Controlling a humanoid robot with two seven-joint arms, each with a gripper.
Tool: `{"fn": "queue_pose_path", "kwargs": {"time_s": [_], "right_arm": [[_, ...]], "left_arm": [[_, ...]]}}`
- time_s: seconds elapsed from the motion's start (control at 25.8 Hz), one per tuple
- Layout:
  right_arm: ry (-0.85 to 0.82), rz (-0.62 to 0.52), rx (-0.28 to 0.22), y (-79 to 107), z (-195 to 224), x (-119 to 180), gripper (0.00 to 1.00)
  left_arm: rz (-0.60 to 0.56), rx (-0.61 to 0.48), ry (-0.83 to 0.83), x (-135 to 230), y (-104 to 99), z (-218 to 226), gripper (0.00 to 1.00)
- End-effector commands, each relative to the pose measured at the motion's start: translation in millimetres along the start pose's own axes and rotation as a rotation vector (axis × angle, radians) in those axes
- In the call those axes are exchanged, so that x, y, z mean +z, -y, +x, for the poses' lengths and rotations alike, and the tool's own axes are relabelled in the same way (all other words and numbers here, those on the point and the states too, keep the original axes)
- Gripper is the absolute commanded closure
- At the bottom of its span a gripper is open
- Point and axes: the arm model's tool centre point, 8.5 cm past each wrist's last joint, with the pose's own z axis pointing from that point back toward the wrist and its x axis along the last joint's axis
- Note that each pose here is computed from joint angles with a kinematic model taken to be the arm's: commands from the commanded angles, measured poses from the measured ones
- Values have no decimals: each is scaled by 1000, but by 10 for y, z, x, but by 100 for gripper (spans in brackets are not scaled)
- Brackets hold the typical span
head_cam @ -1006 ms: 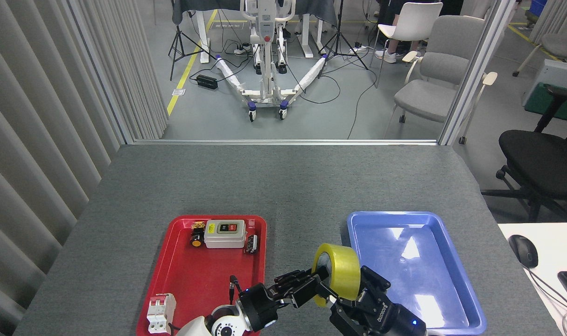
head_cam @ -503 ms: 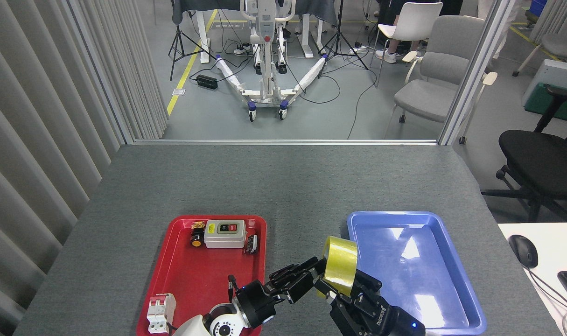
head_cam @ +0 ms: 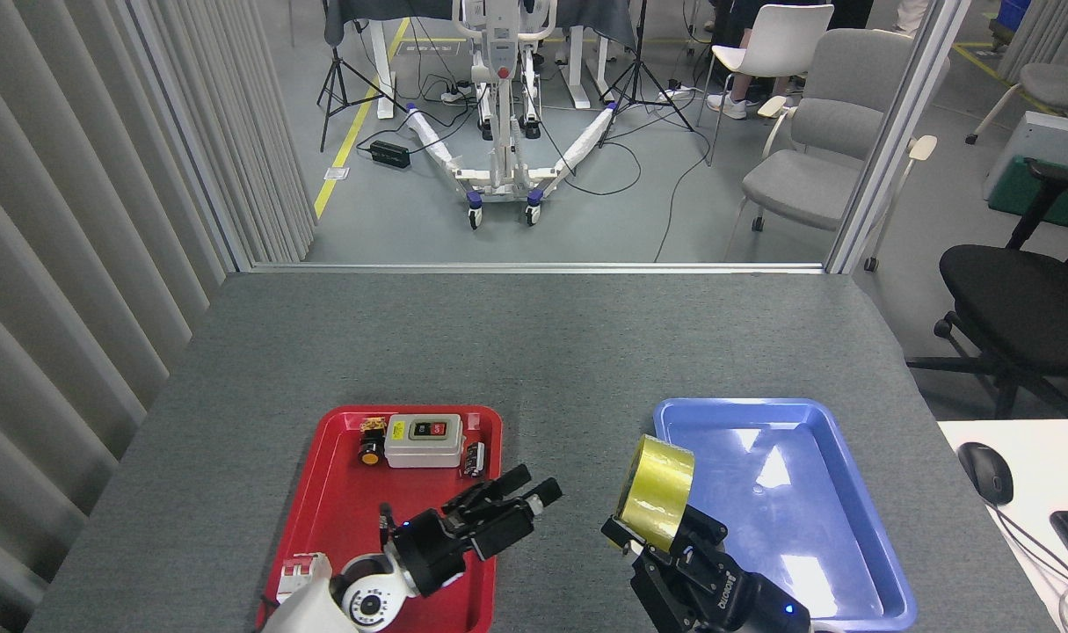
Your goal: Place and move tape with both arms
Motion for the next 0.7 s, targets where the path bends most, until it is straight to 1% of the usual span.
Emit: {"fn": "queue_pose_path", "kwargs": {"time_s": [0.0, 0.08, 0.15, 0.23, 0.35, 0.39, 0.43, 0.46, 0.5, 0.54, 0.62, 0.66], "right_arm": [[-24, -1, 26, 92, -91, 81, 100], [-68, -14, 44, 163, -186, 144, 100], [-134, -17, 63, 208, -288, 209, 100], [-255, -12, 92, 246, -440, 250, 100], [-468, 74, 127, 291, -729, 354, 100], [-532, 105, 145, 344, -834, 376, 100], [-582, 129, 161, 400, -919, 368, 100], [-623, 153, 170, 446, -991, 380, 100], [-659, 184, 184, 491, -1055, 408, 100], [-684, 220, 191, 516, -1098, 418, 100], [-707, 307, 209, 579, -1154, 383, 100], [-720, 375, 207, 584, -1180, 395, 100]], "left_arm": [[-16, -87, -117, 510, -362, -327, 1], [-3, -133, -233, 805, -597, -495, 1], [64, -165, -322, 930, -773, -565, 1], [111, -184, -376, 1020, -820, -610, 1], [151, -215, -404, 1109, -953, -591, 1], [170, -213, -428, 1184, -947, -595, 1], [190, -217, -465, 1297, -896, -596, 1], [206, -256, -510, 1415, -877, -576, 1], [202, -334, -560, 1490, -882, -529, 1], [184, -449, -613, 1503, -919, -457, 1], [132, -672, -748, 1528, -879, -317, 1], [124, -752, -815, 1549, -836, -278, 1]]}}
